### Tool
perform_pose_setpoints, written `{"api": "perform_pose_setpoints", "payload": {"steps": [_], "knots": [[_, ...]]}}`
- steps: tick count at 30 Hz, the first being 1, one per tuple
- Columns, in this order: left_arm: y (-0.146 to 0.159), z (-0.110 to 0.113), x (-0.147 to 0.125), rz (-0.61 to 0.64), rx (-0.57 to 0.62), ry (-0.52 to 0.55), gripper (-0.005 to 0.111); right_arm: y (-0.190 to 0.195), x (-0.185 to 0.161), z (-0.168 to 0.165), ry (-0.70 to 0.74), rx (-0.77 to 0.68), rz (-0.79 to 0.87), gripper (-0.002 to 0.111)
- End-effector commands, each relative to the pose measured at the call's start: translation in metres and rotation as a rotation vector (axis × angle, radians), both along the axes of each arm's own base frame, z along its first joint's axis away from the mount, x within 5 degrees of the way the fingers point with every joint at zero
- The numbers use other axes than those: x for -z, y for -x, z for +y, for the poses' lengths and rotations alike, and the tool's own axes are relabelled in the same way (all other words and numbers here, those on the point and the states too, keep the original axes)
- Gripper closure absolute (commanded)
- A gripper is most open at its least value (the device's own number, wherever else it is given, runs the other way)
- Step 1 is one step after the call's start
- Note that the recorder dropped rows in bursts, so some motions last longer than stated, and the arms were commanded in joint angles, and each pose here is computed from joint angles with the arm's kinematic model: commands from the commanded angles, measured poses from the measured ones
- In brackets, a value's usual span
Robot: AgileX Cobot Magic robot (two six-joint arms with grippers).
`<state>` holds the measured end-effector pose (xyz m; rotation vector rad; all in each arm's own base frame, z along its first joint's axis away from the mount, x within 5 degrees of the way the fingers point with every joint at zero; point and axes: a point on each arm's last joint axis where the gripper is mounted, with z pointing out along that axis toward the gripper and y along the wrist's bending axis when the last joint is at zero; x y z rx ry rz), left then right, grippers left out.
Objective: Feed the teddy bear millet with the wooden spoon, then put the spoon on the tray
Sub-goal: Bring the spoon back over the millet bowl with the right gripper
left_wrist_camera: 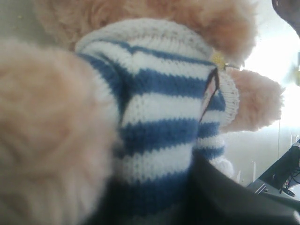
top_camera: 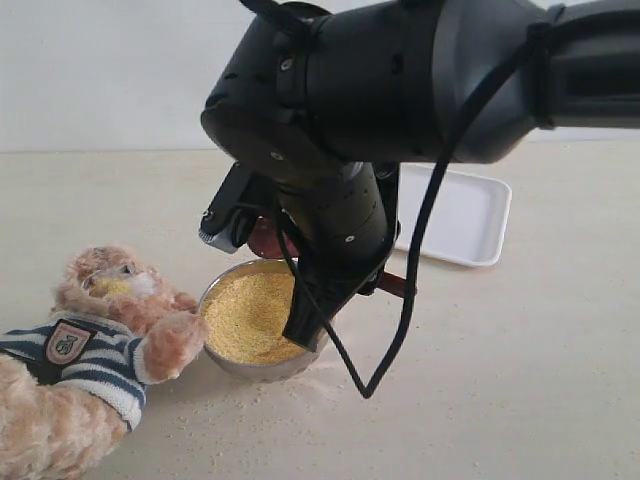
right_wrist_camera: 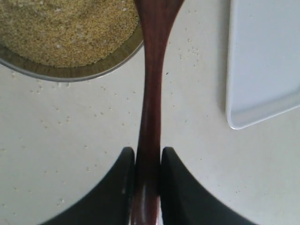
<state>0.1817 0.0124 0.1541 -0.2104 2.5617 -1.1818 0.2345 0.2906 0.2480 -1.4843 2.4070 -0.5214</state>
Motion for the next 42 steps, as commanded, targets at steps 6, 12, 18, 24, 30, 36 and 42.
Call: {"api": "perform_pose_setpoints", "payload": {"steps": [6,12,18,24,30,36,42], "knots": [[-0.001,-0.001,-0.004,-0.016,0.0,0.019,0.102,-0.002,0.005,-0.001,0.039,-0.023,-0.008,0.107],[-0.001,-0.001,-0.004,-0.016,0.0,0.019,0.102,-0.001,0.037,-0.007,0.202,-0.086,-0.024,0.107],[-0.001,-0.001,-0.004,-0.016,0.0,0.019,0.102,0.0,0.049,0.004,0.309,-0.188,-0.089,0.107],[-0.001,-0.001,-0.003,-0.016,-0.001,0.016,0.102,-0.004,0.047,0.009,0.384,-0.265,-0.186,0.107],[-0.001,-0.001,-0.003,-0.016,-0.001,0.016,0.102,-0.005,0.053,0.012,0.426,-0.3,-0.189,0.107],[-0.001,-0.001,-0.003,-0.016,-0.001,0.016,0.102,-0.005,0.06,0.018,0.48,-0.353,-0.225,0.107],[-0.001,-0.001,-0.003,-0.016,-0.001,0.016,0.102,-0.003,0.065,0.023,0.518,-0.395,-0.25,0.107]]}}
